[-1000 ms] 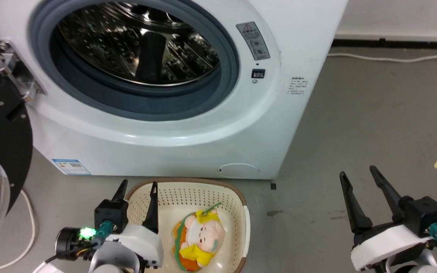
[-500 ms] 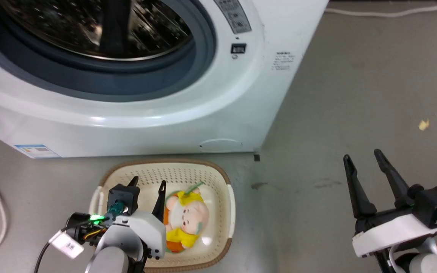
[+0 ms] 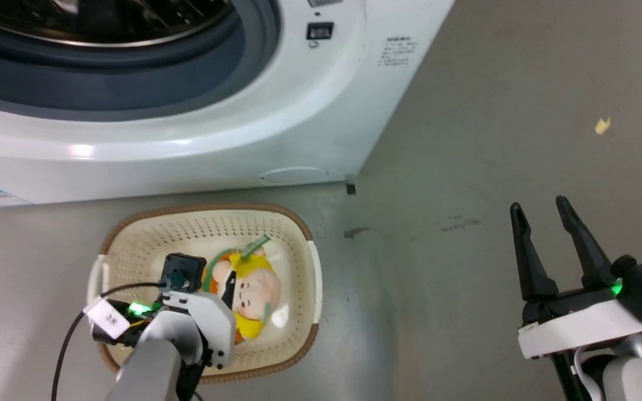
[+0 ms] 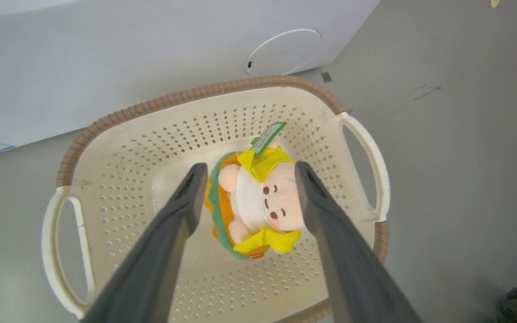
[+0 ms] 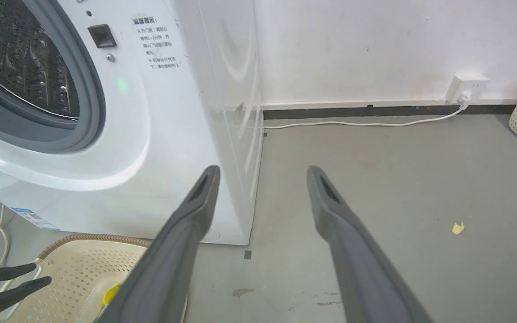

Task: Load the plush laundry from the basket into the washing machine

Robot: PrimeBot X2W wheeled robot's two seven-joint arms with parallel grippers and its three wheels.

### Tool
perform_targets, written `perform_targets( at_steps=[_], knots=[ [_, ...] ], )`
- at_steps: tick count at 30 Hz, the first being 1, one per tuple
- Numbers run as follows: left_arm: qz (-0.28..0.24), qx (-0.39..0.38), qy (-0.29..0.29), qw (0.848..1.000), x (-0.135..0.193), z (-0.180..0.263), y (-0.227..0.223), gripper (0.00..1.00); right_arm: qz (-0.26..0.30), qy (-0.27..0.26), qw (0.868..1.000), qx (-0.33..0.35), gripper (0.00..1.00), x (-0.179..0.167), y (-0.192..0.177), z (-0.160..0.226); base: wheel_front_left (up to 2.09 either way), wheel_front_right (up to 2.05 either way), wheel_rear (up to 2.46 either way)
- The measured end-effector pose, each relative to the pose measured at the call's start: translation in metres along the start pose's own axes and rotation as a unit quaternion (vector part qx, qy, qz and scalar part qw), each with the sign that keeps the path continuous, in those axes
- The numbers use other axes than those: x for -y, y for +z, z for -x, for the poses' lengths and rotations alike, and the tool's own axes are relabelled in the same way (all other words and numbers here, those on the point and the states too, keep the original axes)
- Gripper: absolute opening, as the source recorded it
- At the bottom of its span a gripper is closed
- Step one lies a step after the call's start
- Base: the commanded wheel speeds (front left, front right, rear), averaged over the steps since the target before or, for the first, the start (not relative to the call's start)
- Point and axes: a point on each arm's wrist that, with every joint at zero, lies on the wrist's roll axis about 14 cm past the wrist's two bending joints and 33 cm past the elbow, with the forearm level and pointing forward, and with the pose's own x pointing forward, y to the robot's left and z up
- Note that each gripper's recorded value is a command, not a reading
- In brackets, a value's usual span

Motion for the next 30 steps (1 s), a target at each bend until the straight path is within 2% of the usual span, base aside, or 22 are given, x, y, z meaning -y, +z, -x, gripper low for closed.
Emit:
perform_targets(
  at_steps=[7,14,30],
  knots=[
    [-0.002,-0.077,-0.028,0.997,0.011,-0.024,-0.033,1.0,-0.004,-0.017,1.0,-0.016,1.0,0.011,-0.014,-0.003,0.0,0.0,0.0],
    [0.001,-0.151,-0.056,0.987,0.023,-0.043,-0.063,1.0,-0.009,-0.031,0.999,-0.023,1.0,0.02,-0.024,-0.009,0.0,0.0,0.0],
    [0.006,-0.248,-0.079,0.966,0.026,-0.089,-0.107,1.0,-0.016,-0.064,0.997,-0.048,1.0,0.041,-0.054,-0.018,0.0,0.0,0.0]
  ],
)
